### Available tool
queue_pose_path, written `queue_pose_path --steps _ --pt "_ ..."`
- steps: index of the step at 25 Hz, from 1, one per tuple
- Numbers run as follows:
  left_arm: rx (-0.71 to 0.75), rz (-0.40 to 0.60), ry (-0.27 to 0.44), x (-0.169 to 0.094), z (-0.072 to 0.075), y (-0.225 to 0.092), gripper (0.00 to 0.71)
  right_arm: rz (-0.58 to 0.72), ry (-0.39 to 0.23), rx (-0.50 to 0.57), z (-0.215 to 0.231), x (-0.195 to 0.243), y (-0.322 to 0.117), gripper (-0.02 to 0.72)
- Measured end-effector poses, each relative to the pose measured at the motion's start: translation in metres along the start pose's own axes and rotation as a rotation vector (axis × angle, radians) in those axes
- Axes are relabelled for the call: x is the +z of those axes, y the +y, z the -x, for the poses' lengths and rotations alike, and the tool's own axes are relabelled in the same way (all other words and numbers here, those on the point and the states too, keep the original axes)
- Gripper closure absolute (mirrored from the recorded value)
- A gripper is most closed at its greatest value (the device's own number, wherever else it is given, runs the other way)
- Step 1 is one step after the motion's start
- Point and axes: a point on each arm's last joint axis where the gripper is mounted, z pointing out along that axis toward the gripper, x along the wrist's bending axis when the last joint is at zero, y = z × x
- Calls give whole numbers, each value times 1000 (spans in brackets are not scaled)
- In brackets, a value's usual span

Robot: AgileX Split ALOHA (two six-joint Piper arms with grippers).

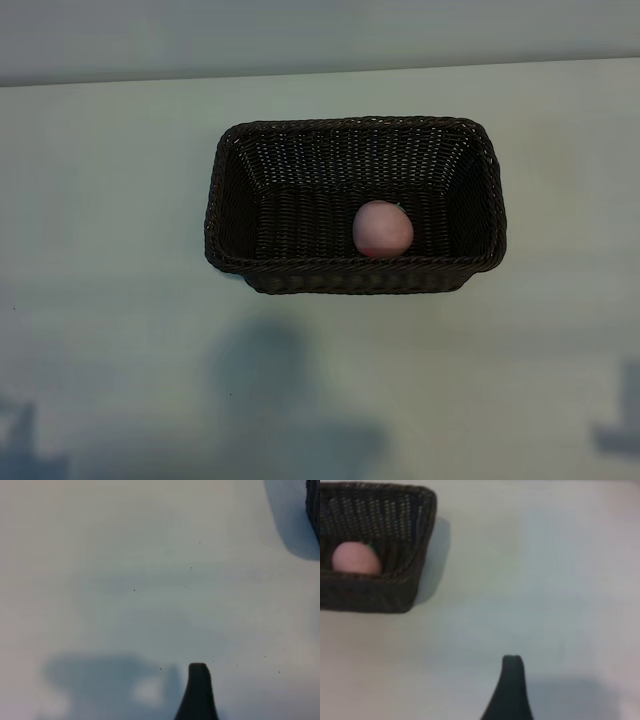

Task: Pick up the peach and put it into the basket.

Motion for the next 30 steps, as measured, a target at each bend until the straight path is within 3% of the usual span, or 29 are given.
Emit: queue_pose_path --steps 10,30 --pt "0 0 0 0 0 0 118 -38 37 -59 -3 4 -6 108" --pt "-2 0 0 0 0 0 118 -39 26 0 -2 5 -6 108"
